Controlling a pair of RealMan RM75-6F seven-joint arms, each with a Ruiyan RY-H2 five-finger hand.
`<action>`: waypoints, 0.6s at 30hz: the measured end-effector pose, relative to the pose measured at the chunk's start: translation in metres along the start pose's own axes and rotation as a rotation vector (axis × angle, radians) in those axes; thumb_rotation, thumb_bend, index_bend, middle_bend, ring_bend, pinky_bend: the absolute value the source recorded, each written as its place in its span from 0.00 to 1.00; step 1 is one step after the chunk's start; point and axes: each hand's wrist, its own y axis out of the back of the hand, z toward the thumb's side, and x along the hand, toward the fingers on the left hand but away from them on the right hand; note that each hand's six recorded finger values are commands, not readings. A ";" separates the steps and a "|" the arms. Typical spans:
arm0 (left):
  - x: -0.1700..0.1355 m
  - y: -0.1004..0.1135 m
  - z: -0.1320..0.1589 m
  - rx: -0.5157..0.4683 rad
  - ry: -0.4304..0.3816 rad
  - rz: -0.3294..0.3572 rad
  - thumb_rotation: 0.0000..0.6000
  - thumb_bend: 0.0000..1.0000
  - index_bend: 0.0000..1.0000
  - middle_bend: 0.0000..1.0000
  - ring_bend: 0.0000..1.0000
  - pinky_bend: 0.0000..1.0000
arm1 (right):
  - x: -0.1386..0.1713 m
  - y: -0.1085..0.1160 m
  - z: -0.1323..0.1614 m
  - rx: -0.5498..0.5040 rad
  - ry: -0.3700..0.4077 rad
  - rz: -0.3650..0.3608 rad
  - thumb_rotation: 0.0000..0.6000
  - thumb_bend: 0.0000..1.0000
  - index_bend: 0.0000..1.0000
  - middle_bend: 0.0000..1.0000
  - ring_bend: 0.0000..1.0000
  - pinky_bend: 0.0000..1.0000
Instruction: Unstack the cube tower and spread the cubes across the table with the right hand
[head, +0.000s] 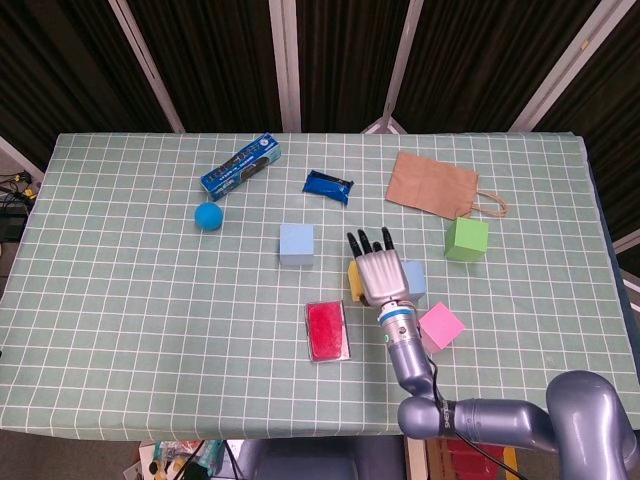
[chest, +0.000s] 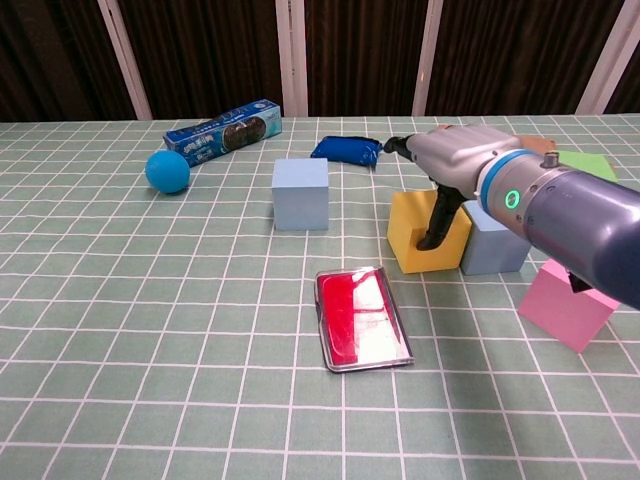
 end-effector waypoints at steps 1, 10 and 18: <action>0.000 0.000 0.000 -0.001 0.000 0.001 1.00 0.32 0.10 0.00 0.00 0.01 | 0.000 -0.001 0.000 -0.002 0.000 0.007 1.00 0.13 0.00 0.11 0.32 0.00; 0.000 0.000 0.000 0.000 0.003 -0.003 1.00 0.32 0.10 0.00 0.00 0.01 | -0.002 -0.007 0.005 -0.008 0.029 0.027 1.00 0.13 0.00 0.13 0.41 0.00; 0.000 0.001 -0.002 -0.007 0.005 -0.003 1.00 0.32 0.10 0.00 0.00 0.01 | -0.001 -0.010 0.007 -0.010 0.040 0.027 1.00 0.18 0.00 0.17 0.53 0.06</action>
